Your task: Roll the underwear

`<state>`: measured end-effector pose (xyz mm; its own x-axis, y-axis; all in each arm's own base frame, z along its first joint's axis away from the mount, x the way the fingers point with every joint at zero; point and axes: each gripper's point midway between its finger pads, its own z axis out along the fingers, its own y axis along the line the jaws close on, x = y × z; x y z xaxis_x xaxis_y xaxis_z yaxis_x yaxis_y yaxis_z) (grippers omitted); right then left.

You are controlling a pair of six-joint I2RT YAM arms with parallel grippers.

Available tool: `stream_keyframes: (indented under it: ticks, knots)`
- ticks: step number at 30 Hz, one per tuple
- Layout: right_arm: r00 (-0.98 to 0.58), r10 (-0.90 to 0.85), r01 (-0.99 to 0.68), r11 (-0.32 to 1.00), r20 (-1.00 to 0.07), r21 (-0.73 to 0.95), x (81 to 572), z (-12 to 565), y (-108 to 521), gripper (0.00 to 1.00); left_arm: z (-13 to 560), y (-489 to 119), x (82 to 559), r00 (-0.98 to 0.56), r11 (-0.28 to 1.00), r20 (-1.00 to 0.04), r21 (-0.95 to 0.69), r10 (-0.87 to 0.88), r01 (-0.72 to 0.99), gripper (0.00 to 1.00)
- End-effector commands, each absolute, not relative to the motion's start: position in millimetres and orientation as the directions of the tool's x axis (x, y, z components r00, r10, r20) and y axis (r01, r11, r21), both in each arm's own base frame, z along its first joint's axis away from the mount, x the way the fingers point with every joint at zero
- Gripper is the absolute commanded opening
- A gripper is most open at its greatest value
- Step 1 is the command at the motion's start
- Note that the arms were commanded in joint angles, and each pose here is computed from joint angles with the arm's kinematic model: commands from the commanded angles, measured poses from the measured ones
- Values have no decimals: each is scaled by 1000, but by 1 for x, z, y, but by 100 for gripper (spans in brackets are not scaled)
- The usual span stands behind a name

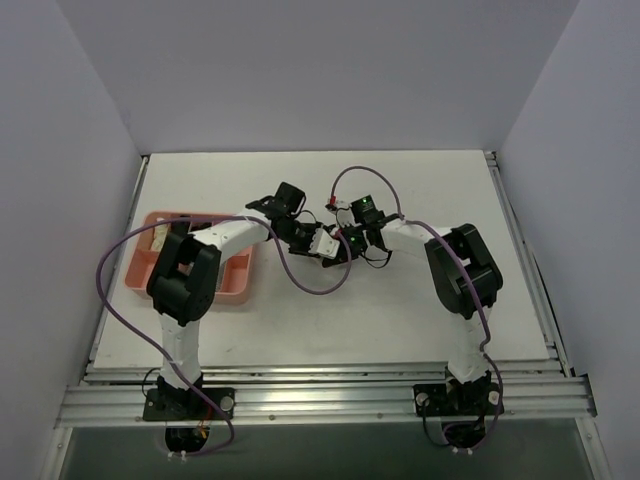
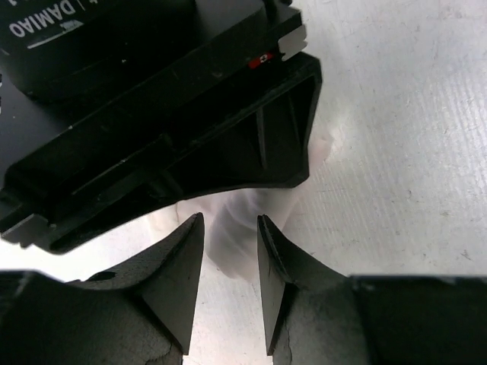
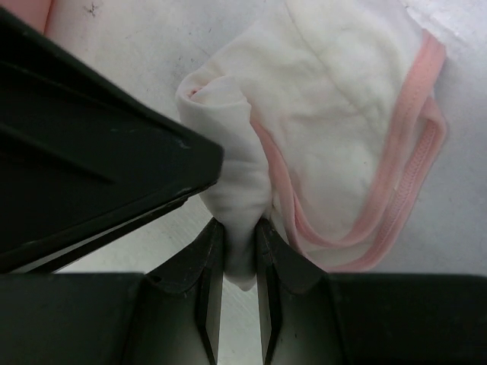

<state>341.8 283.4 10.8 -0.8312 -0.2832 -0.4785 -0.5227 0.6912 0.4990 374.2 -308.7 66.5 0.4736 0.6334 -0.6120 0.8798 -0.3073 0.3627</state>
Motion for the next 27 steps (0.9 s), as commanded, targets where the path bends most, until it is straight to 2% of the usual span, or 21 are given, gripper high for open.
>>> stream_keyframes:
  ticks: [1,9,16,27]
  knots:
    - [-909,-415,-362,838,47,408,217,-70,212,0,82,-323,388,552,-340,-584,439,595,832,43]
    - [-908,-418,-368,835,36,409,220,-68,213,0,59,-318,378,538,-397,-571,362,621,843,46]
    - [-911,-412,-365,838,31,406,224,-68,212,0,60,-299,353,502,-467,-584,224,638,855,45]
    - [-910,-415,-372,832,17,413,225,-65,214,0,53,-307,354,498,-472,-562,206,660,857,47]
